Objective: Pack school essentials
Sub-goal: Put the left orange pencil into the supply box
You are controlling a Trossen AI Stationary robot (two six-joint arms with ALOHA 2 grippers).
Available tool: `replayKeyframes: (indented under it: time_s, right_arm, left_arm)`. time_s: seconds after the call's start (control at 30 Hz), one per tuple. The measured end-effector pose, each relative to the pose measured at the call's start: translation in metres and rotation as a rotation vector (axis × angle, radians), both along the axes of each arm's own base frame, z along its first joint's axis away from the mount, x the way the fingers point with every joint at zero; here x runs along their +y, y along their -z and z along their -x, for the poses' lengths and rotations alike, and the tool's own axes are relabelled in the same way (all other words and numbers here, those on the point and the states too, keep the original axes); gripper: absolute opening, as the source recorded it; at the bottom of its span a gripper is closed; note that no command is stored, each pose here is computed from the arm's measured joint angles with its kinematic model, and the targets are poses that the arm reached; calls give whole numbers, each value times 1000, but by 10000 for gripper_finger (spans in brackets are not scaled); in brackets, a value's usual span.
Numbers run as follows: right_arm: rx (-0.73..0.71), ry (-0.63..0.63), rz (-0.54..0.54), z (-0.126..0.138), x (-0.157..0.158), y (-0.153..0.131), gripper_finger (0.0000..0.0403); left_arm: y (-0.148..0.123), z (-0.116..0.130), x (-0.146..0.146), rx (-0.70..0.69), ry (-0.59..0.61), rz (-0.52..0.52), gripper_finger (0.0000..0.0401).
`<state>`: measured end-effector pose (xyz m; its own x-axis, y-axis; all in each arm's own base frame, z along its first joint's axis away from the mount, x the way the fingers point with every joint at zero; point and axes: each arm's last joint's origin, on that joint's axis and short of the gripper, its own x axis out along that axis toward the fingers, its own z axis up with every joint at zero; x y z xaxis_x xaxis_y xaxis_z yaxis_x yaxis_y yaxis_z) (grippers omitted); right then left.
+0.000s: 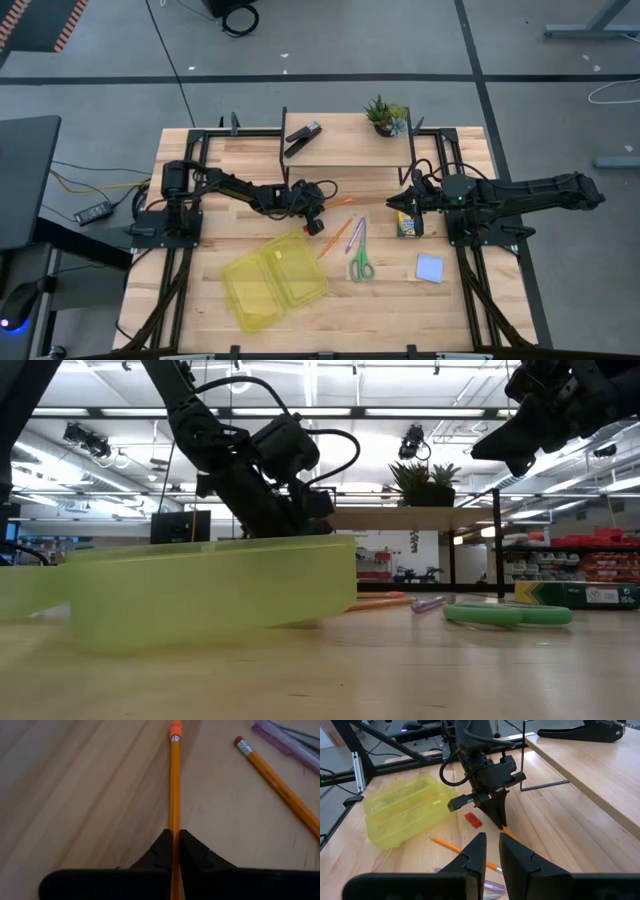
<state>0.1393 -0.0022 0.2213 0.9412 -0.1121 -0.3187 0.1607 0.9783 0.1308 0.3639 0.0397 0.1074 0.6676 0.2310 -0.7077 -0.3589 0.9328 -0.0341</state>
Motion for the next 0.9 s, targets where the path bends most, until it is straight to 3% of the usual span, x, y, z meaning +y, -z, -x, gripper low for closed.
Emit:
replayKeyframes:
  time_s: [0.9]
  right_arm:
    - [1,0,0,0,0,0,60]
  left_arm:
    - [-3,-1,0,-18,6,13,13]
